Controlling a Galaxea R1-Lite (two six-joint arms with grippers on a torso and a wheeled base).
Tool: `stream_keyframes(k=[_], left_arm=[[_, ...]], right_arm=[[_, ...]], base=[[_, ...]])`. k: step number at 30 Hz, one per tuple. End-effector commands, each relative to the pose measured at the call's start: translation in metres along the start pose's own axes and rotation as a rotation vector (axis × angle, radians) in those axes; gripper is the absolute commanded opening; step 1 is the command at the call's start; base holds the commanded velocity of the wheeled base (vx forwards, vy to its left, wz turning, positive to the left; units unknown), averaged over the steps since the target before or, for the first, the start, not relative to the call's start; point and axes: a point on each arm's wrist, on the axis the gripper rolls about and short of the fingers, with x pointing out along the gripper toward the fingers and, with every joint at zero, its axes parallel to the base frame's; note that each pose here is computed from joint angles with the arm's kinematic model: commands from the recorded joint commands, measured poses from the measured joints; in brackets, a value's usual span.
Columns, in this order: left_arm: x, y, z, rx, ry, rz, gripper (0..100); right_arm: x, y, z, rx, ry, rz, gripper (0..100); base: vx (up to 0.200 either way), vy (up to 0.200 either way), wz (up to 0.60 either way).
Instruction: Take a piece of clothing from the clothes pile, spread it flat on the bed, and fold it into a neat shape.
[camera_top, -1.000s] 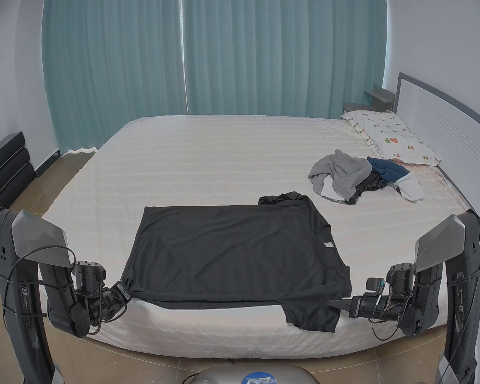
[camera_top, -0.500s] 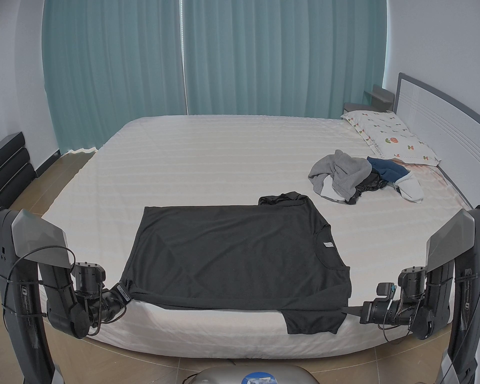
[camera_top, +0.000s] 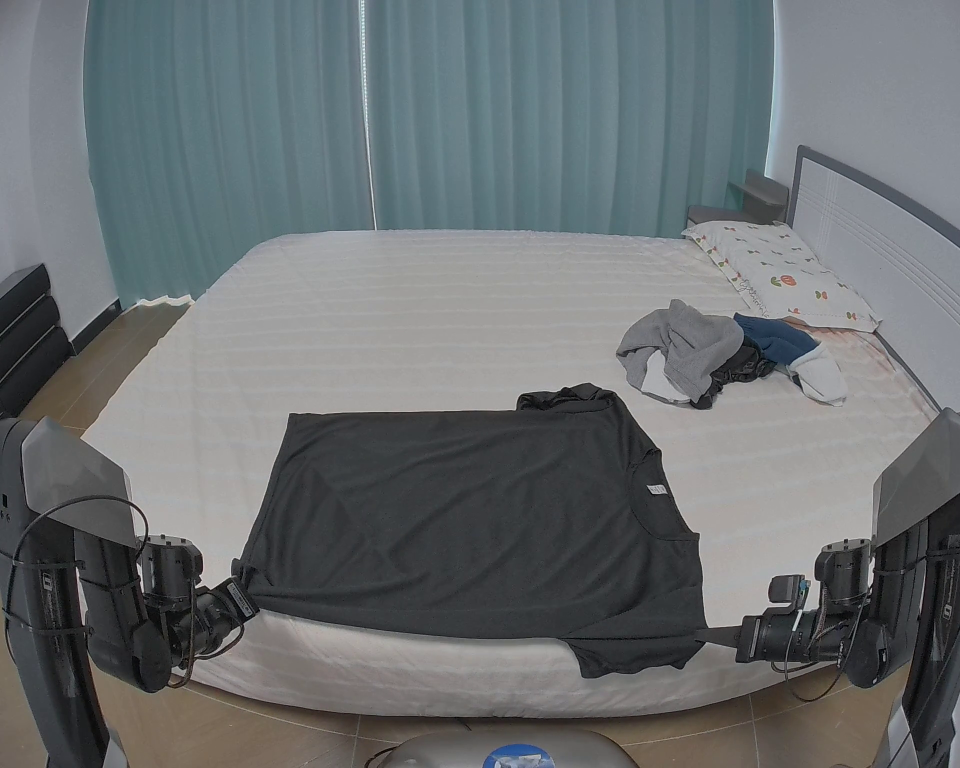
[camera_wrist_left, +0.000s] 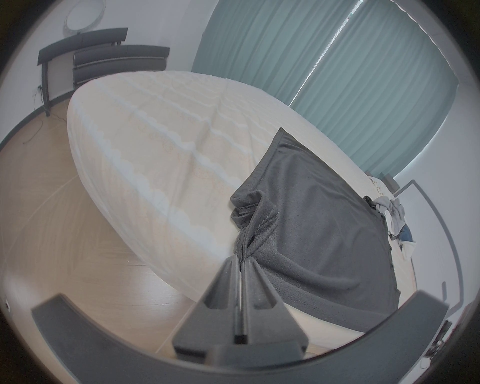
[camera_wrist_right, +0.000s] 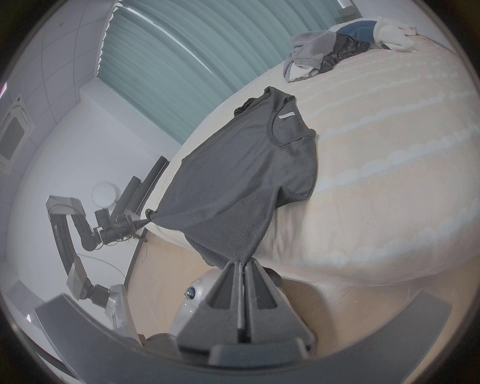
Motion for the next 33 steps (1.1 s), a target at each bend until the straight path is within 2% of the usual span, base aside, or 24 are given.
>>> stream_keyframes(k=[1, 9, 13, 19, 29, 33], left_arm=[[-0.005, 0.003, -0.003, 0.028, -0.005, 0.025, 0], [-0.009, 0.007, -0.008, 0.059, 0.008, 0.041, 0], [-0.012, 0.010, -0.009, 0.100, 0.015, 0.050, 0], [-0.013, 0.011, -0.014, 0.106, 0.042, 0.056, 0], [-0.017, 0.013, -0.016, 0.091, 0.058, 0.062, 0], [-0.018, 0.015, -0.019, 0.095, 0.073, 0.066, 0]], right_arm=[[-0.005, 0.005, -0.002, -0.035, 0.002, 0.005, 0], [-0.010, 0.013, -0.008, -0.079, 0.029, 0.004, 0], [-0.010, 0.013, -0.008, -0.076, 0.029, -0.004, 0], [-0.014, 0.016, -0.005, -0.085, 0.016, -0.014, 0], [-0.010, 0.005, -0.020, 0.000, 0.111, -0.087, 0], [-0.012, 0.005, -0.020, 0.009, 0.109, -0.121, 0]], base=[[0.000, 0.000, 0.00], [0.000, 0.000, 0.00], [0.000, 0.000, 0.00], [0.000, 0.000, 0.00], [0.000, 0.000, 0.00], [0.000, 0.000, 0.00]])
